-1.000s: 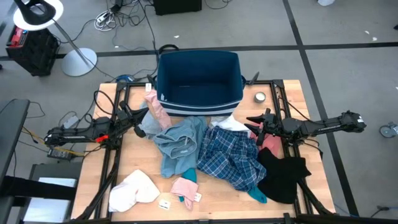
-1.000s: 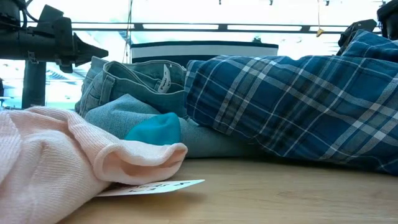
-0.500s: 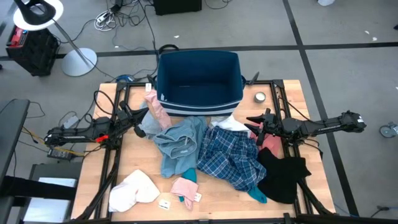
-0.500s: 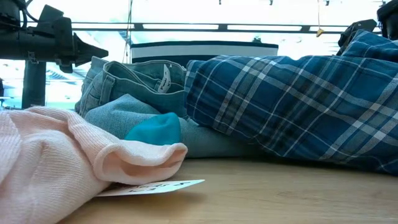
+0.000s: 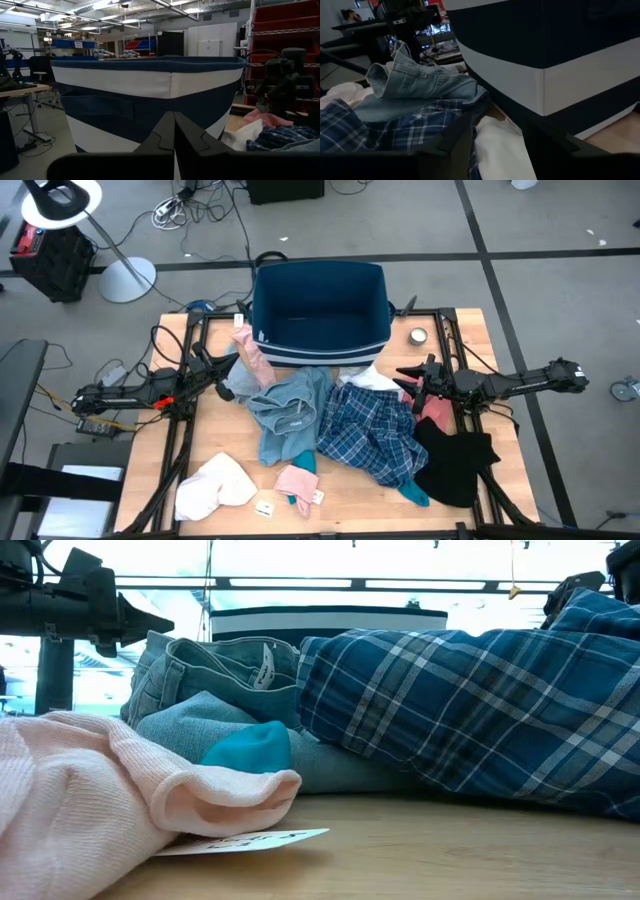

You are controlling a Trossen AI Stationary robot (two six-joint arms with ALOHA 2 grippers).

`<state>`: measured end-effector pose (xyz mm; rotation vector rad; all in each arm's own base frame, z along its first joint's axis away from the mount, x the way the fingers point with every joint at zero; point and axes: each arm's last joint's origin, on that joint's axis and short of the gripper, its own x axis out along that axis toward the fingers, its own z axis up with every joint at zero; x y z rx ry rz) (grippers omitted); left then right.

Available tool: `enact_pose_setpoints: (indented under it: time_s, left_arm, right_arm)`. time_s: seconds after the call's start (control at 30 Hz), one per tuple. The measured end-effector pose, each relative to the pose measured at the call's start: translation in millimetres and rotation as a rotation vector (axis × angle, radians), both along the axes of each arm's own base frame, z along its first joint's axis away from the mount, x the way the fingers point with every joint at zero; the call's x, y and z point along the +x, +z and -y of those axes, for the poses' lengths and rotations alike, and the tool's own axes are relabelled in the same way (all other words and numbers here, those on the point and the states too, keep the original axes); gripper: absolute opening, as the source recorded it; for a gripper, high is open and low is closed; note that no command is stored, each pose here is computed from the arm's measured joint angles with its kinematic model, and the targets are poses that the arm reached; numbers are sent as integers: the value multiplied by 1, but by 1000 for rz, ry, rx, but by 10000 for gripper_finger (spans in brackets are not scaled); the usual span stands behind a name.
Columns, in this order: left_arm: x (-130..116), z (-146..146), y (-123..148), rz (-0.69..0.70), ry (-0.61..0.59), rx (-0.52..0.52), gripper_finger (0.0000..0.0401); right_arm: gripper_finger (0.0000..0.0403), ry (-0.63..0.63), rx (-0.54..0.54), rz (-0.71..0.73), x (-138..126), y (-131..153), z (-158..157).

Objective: Sort clothes
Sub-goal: Put the blue checkered long-sleeved shirt into the blue laundry bin

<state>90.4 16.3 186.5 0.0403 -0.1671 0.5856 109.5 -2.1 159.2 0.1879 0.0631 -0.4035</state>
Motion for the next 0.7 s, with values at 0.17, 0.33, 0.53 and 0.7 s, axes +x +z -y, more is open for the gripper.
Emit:
enact_pose_setpoints:
  time_s: [0.17,0.33,0.53,0.7]
  left_arm:
    - [0,0,0,0,0,0,4]
    - [0,0,0,0,0,0,4]
    - [0,0,0,0,0,0,4]
    - [0,0,0,0,0,0,4]
  right_arm:
    - [173,-2,-7,-4,0,0,0]
    - [173,-10,-43,-26,0,-1,0]
    - [173,-204,-65,-30,-3,-1,5]
    - [173,-94,-55,-34,-1,-1,3]
